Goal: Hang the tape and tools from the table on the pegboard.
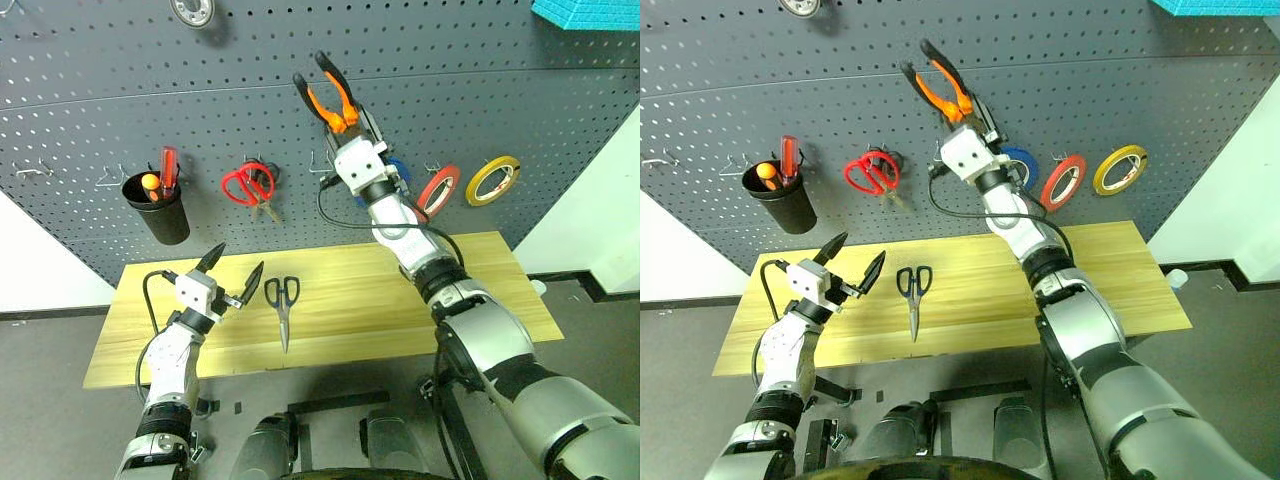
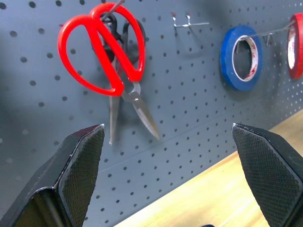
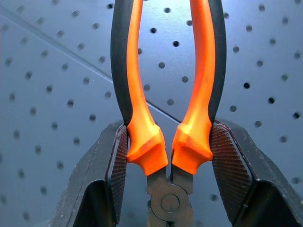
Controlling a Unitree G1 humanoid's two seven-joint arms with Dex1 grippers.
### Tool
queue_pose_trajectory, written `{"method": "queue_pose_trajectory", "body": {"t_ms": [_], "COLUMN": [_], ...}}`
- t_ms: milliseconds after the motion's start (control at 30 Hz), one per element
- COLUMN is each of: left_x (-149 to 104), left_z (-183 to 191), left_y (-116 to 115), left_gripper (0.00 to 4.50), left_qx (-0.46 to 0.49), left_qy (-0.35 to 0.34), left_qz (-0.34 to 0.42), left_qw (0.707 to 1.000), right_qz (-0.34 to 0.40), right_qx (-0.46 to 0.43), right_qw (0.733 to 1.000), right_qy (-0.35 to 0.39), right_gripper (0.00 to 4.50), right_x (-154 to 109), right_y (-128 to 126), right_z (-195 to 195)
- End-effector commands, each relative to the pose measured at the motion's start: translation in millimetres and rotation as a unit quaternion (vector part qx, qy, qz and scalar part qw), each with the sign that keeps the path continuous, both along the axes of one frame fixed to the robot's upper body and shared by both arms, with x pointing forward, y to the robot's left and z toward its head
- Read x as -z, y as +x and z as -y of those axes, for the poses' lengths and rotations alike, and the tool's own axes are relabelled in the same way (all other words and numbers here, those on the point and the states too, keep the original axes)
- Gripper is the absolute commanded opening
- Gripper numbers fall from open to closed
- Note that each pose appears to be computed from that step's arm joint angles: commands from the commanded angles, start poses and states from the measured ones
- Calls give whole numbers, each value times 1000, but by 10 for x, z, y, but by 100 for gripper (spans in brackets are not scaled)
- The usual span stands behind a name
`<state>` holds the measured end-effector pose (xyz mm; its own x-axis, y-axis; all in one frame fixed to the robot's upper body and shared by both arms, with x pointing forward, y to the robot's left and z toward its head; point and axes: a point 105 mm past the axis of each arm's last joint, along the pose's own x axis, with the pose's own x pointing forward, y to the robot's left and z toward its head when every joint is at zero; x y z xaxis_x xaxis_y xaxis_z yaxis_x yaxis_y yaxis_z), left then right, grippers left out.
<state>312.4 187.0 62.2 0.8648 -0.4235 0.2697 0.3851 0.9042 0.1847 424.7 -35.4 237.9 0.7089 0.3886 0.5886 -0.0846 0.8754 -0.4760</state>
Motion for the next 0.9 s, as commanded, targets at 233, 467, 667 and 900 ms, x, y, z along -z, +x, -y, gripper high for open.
{"method": "queue_pose_trajectory", "body": {"t_ms": [233,467,667,900], "left_x": [-62,-72,-70,-70], "left_z": [-37,-79,-76,-55], "left_y": [-89,-117,-118,-112], "left_gripper": [450,450,450,450], "left_qx": [-7,-13,-14,-12], "left_qy": [10,11,11,9], "left_qz": [5,4,2,3], "left_qw": [1000,1000,1000,1000], "right_qz": [-91,-119,-126,-163], "right_qx": [-64,-67,-64,-70], "right_qw": [988,986,986,981], "right_qy": [104,95,90,85], "right_gripper": [218,218,218,291], "right_x": [-168,-21,33,131], "right_y": [132,143,149,198], "right_z": [-247,-322,-323,-322]}}
